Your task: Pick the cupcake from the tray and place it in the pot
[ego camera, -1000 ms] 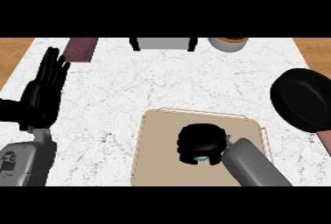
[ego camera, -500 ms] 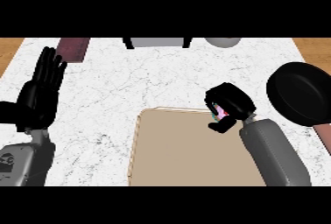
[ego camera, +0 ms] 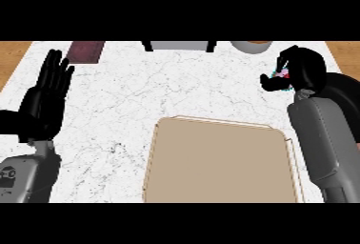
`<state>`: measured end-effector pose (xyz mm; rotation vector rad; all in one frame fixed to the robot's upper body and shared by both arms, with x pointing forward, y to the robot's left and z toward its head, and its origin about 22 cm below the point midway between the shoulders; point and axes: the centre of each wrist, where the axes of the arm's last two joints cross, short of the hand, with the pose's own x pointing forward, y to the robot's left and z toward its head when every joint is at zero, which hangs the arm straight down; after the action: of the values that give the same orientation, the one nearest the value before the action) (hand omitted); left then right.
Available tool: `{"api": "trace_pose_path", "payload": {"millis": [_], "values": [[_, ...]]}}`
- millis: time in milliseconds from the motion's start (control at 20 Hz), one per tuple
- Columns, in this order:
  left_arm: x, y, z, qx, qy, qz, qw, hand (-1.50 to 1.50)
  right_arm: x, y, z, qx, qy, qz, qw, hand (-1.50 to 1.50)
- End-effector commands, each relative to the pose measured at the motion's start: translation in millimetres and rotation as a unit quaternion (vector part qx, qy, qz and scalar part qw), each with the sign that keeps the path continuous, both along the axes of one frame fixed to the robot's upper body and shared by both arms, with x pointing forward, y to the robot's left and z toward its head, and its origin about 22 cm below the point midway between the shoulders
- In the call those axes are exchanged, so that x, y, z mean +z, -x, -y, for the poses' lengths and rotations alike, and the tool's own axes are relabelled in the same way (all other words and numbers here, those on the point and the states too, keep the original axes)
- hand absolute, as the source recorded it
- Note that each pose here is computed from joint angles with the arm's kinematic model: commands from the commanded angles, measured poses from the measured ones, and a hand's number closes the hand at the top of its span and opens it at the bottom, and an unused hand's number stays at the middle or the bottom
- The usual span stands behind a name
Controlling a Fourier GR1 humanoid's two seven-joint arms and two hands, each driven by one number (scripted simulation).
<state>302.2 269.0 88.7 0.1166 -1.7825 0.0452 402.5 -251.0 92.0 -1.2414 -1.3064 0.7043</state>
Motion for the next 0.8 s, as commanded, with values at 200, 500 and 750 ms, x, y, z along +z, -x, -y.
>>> {"api": "trace_pose_path", "payload": {"millis": [200,500,750], "values": [[-1,-0.9,15,-0.029,0.001,0.004,0.9996,0.00,87,-25,31,-0.346,0.029,0.135,0.928,1.50],[-1,-9.3,20,-0.037,0.005,0.005,0.9993,0.00,119,-43,1,-0.503,0.069,0.164,0.846,1.50],[5,-12.2,8,-0.027,-0.001,-0.003,0.9996,0.00,109,-55,-28,-0.544,0.084,0.112,0.827,1.50]]}}
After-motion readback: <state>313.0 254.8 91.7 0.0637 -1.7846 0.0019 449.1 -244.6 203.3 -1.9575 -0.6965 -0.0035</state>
